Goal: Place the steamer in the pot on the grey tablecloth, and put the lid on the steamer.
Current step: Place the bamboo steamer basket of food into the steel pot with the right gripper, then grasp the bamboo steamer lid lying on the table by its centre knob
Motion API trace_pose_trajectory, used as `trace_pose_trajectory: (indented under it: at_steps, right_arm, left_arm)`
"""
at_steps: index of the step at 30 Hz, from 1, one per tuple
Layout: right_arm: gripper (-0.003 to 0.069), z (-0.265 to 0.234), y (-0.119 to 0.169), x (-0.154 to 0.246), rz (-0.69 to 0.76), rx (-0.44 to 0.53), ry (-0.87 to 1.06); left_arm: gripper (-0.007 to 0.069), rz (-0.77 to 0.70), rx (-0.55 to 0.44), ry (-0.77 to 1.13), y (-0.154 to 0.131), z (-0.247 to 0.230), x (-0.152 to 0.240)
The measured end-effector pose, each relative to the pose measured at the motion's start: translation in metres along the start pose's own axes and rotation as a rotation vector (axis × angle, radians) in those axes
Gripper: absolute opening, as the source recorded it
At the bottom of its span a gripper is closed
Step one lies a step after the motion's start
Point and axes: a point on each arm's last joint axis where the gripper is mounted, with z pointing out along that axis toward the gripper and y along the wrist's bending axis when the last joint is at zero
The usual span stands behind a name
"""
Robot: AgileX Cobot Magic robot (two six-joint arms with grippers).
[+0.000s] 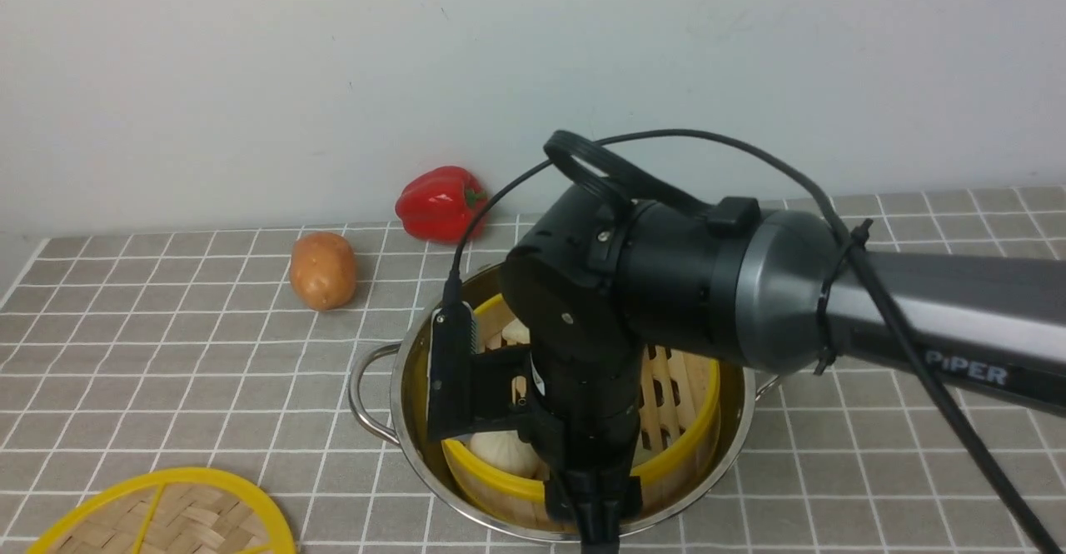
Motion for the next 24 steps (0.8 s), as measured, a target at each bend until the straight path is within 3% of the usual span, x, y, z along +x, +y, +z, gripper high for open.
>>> trace_pose_trajectory:
  at_steps: [8,13,17,24]
  right_arm:
    - [0.0499,-0.003,-0.006,0.002,0.0,0.064,0.018]
    - [0.0493,-0.044,-0.015,0.002,0.091,0.16,-0.049]
    - [0.0451,-0.094,-0.016,-0.005,0.168,0.153,-0.233]
    - [0.0355,-0.144,-0.015,-0.002,0.266,0.178,-0.382]
  left_arm:
    - [0.0243,0.0,0.0,0.0,0.0,0.0,0.0]
    - [0.0243,0.0,0.0,0.0,0.0,0.0,0.0]
    - [0.0243,0.0,0.0,0.0,0.0,0.0,0.0]
    - [0.0243,0.0,0.0,0.0,0.0,0.0,0.0]
